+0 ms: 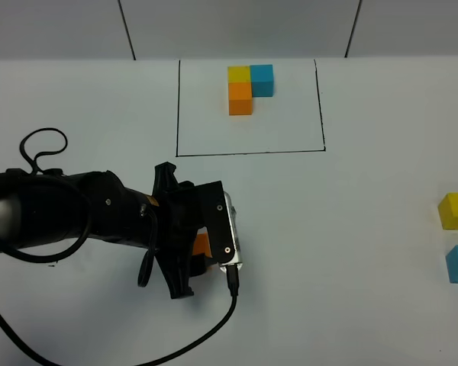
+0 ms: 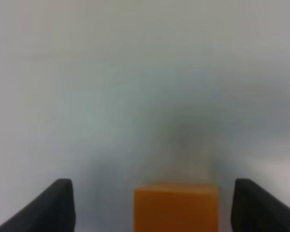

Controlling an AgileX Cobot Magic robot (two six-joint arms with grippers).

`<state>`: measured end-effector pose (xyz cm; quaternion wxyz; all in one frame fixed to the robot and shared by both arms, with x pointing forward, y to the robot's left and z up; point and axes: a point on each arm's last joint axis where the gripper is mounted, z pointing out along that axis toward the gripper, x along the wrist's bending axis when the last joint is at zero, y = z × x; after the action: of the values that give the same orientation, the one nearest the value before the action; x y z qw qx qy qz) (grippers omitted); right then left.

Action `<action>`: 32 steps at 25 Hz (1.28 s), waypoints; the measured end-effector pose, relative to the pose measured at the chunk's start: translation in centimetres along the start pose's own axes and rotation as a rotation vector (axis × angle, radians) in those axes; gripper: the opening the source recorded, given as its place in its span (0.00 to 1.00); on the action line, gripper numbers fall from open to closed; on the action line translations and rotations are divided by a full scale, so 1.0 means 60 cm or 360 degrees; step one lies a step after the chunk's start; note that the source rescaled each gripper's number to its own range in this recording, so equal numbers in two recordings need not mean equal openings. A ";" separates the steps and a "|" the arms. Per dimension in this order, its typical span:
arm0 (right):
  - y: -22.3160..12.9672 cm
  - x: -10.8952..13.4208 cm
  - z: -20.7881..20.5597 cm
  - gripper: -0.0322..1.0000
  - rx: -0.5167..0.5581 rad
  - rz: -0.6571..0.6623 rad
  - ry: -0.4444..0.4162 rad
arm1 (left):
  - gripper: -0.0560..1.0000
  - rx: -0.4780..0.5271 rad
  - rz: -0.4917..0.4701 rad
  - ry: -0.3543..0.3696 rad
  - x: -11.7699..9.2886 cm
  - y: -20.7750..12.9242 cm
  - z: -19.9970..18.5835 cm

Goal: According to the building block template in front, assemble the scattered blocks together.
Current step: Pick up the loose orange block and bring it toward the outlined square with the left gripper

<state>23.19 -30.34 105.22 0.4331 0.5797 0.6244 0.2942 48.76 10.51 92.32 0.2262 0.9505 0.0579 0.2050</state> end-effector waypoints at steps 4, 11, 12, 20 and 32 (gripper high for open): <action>0.000 0.000 0.000 0.03 0.0000 0.0000 0.0000 | 0.92 -0.0043 0.0023 0.0038 0.006 0.008 -0.019; 0.000 0.000 0.000 0.03 0.0000 0.0000 0.0000 | 0.40 -0.0068 0.0066 0.0058 0.009 0.014 -0.035; 0.000 0.000 0.000 0.03 0.0000 0.0000 0.0000 | 0.26 -0.0069 0.0047 0.0059 0.009 0.014 -0.036; 0.000 0.000 0.000 0.03 0.0000 0.0000 0.0000 | 0.05 -0.0115 -0.0626 0.0130 0.018 0.016 -0.037; 0.000 0.000 0.000 0.03 0.0000 0.0000 0.0000 | 0.05 -0.0279 -0.1684 0.0214 0.039 0.016 -0.044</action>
<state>23.19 -30.34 105.22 0.4331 0.5797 0.6244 0.2942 49.80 11.18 95.75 0.3730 0.7538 0.5258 0.1275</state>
